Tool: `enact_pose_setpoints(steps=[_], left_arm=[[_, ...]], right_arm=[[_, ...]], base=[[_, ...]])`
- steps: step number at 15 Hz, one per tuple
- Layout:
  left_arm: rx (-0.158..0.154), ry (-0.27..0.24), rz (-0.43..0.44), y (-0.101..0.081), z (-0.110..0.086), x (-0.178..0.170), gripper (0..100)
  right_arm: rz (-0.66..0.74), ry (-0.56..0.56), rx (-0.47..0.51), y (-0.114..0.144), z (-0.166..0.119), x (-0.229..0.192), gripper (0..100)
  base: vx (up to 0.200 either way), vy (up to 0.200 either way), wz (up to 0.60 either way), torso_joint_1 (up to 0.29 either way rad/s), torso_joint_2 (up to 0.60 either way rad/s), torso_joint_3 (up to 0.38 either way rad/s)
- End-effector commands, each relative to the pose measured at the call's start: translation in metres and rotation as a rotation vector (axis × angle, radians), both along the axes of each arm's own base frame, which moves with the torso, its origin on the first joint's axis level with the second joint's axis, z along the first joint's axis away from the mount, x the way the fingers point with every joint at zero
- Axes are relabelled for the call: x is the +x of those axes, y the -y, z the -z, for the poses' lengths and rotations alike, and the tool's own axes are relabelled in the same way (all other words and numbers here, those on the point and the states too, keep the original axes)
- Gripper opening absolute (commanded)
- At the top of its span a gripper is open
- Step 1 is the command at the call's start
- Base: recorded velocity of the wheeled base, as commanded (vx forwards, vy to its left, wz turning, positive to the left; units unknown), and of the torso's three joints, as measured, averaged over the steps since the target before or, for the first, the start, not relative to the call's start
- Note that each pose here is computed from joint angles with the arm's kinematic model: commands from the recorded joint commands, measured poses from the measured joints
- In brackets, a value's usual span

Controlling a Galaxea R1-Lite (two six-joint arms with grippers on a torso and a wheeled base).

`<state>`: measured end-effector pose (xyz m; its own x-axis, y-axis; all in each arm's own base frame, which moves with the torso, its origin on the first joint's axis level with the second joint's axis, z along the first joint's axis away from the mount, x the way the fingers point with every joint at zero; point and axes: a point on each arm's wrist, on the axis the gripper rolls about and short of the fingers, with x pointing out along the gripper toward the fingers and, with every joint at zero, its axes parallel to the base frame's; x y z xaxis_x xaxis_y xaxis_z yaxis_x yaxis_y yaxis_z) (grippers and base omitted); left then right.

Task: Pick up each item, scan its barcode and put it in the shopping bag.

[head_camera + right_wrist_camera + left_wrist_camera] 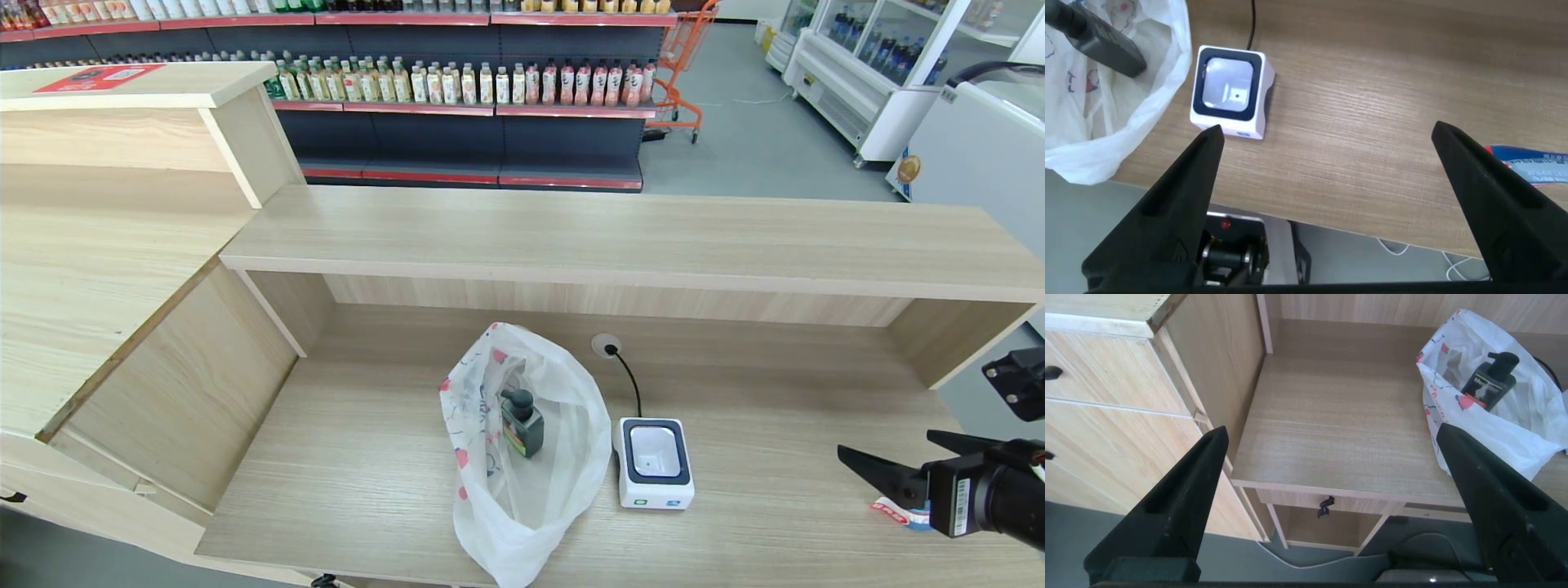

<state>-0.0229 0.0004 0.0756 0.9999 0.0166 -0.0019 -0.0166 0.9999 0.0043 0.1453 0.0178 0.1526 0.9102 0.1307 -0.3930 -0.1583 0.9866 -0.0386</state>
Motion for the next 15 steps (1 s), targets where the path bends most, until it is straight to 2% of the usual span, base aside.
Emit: enact_pose_setpoints(steps=[1, 3, 9, 11, 14, 15], left_arm=[[0.002, 0.0, 0.0, 0.0, 0.0, 0.0, 100], [0.0, 0.0, 0.0, 0.0, 0.0, 0.0, 100], [0.0, 0.0, 0.0, 0.0, 0.0, 0.0, 100], [0.0, -0.001, 0.0, 0.0, 0.0, 0.0, 100], [0.003, 0.0, 0.0, 0.0, 0.0, 0.0, 100], [0.003, 0.0, 0.0, 0.0, 0.0, 0.0, 100]], right_arm=[[-0.001, 0.001, 0.0, 0.0, 0.0, 0.0, 100], [-0.001, 0.001, 0.0, 0.0, 0.0, 0.0, 100], [0.015, 0.016, 0.025, 0.0, -0.005, 0.001, 100], [0.063, 0.023, 0.056, 0.005, -0.01, 0.008, 100], [0.143, 0.015, 0.078, 0.016, -0.012, 0.017, 100], [0.172, 0.011, 0.091, 0.02, -0.011, 0.017, 100]], base=[[0.0, 0.0, 0.0, 0.0, 0.0, 0.0], [0.0, 0.0, 0.0, 0.0, 0.0, 0.0], [-0.2, 0.0, 0.0, 0.003, 0.0, 0.004], [-0.2, 0.0, 0.0, -0.01, 0.0, 0.005], [0.0, 0.0, 0.0, 0.0, 0.0, 0.0], [0.0, -0.2, 0.0, 0.007, 0.0, -0.002]])
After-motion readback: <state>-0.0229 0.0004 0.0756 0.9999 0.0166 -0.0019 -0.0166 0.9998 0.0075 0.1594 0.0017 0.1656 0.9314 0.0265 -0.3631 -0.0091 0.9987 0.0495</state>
